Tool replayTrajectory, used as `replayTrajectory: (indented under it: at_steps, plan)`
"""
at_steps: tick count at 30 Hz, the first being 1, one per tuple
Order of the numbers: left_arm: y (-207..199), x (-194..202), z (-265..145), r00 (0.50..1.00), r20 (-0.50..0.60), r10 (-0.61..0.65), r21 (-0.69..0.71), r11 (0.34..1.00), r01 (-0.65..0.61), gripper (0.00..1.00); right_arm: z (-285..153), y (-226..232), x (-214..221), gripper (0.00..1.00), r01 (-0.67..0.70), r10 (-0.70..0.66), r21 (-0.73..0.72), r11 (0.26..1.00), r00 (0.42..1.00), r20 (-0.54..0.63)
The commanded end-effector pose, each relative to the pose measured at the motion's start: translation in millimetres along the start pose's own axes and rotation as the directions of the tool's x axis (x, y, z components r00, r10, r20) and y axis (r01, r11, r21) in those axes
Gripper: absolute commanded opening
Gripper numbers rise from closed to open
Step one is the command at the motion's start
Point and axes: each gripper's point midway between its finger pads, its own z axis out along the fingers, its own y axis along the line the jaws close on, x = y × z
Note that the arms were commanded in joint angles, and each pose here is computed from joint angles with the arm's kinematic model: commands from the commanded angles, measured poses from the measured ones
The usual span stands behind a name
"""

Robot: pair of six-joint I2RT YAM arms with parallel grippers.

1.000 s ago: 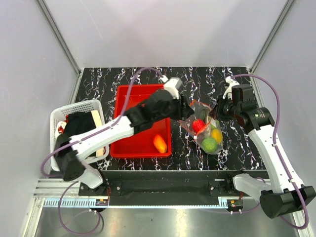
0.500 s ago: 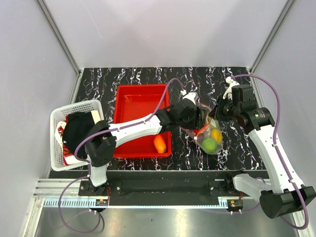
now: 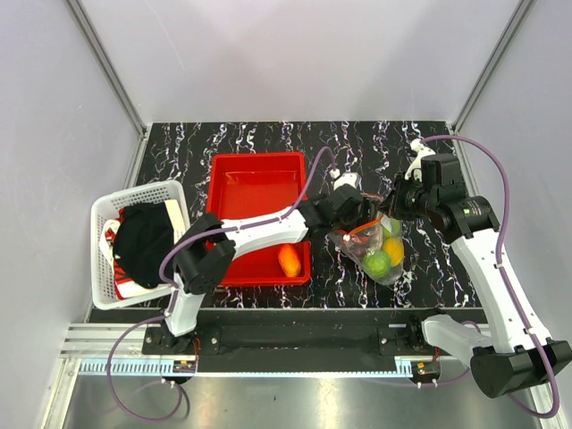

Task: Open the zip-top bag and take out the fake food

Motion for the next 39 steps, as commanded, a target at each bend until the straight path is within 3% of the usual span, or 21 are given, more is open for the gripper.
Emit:
replayTrajectory:
  at_steps: [1,13,16,19,21,24,27,39]
  plan:
    - [-7,-18,12,0.997,0.071,-0.005,-0.011,1.0,0.005,0.81,-8,9,-3,0.0,0.001,0.0,-0.038,0.999,1.0,0.027]
    - [4,3,31,0.999,0.011,0.034,-0.026,0.999,-0.034,0.84,-8,7,-3,0.0,0.0,0.001,-0.031,1.0,1.0,0.027]
    - [2,4,34,0.999,-0.001,0.053,-0.022,0.998,-0.053,0.78,-7,5,-3,0.0,0.003,-0.002,-0.019,1.0,1.0,0.026]
    - [1,3,34,0.998,-0.006,0.065,-0.015,0.998,-0.065,0.62,-8,4,-4,0.0,0.004,-0.003,-0.011,1.0,1.0,0.03]
    - [-6,-6,27,0.997,0.012,0.08,0.001,0.997,-0.08,0.47,-8,2,-4,0.0,0.008,-0.008,-0.003,1.0,0.999,0.034]
    - [-16,-24,9,0.992,0.05,0.112,0.019,0.993,-0.113,0.33,-6,-1,-2,0.0,0.013,-0.014,0.011,1.0,0.999,0.029]
    - [-29,-42,-17,0.987,0.09,0.134,0.05,0.989,-0.138,0.27,-4,-5,0,0.0,0.014,-0.015,0.029,0.999,1.0,0.024]
    - [-59,-70,-117,0.962,0.192,0.196,0.191,0.954,-0.232,0.18,-8,-12,-4,0.0,0.037,-0.04,0.066,0.997,0.998,0.055]
